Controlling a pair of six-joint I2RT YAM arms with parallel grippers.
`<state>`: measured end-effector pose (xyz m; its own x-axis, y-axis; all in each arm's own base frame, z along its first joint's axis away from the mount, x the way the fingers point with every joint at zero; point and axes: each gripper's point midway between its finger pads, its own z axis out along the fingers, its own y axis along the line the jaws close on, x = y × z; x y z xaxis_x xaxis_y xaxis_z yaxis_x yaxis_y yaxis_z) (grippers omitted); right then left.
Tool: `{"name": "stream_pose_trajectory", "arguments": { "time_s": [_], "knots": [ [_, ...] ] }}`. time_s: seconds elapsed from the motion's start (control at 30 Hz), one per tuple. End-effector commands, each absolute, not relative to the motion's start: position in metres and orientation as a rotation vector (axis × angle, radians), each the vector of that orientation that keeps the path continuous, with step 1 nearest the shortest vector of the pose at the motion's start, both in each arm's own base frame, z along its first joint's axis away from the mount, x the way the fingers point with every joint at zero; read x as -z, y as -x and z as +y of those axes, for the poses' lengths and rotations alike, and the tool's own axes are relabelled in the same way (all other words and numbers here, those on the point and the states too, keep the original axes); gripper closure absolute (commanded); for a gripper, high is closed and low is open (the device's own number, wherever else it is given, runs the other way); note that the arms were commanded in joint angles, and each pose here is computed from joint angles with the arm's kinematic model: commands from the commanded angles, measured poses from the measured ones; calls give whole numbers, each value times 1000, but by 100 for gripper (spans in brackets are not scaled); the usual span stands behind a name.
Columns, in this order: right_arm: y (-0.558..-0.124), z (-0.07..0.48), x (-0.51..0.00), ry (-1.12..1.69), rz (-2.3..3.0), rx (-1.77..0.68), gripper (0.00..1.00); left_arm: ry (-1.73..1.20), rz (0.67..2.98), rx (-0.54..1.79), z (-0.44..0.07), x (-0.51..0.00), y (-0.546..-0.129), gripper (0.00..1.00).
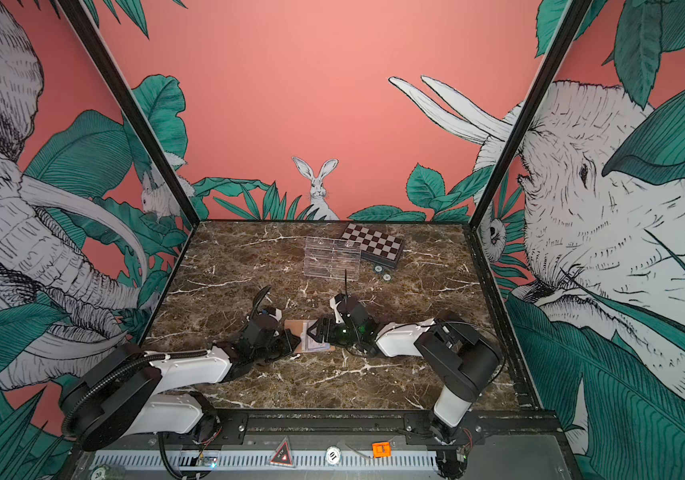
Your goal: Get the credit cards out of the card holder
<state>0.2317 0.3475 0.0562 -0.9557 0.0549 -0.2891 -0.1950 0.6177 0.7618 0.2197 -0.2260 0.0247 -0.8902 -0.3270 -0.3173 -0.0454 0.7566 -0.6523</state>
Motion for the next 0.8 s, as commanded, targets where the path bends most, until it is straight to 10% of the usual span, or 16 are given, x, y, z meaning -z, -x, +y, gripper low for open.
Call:
{"name": "stream_pose_trajectory", "arguments": {
  "time_s": [0.0, 0.77],
  "knots": [
    [-229, 356, -64, 144, 2546, -1301, 22, 290, 2587, 894, -220, -11, -210, 88],
    [-234, 374, -86, 176, 2458, -1427, 22, 259, 2546, 919, -225, -25, -216, 88]
  ]
}}
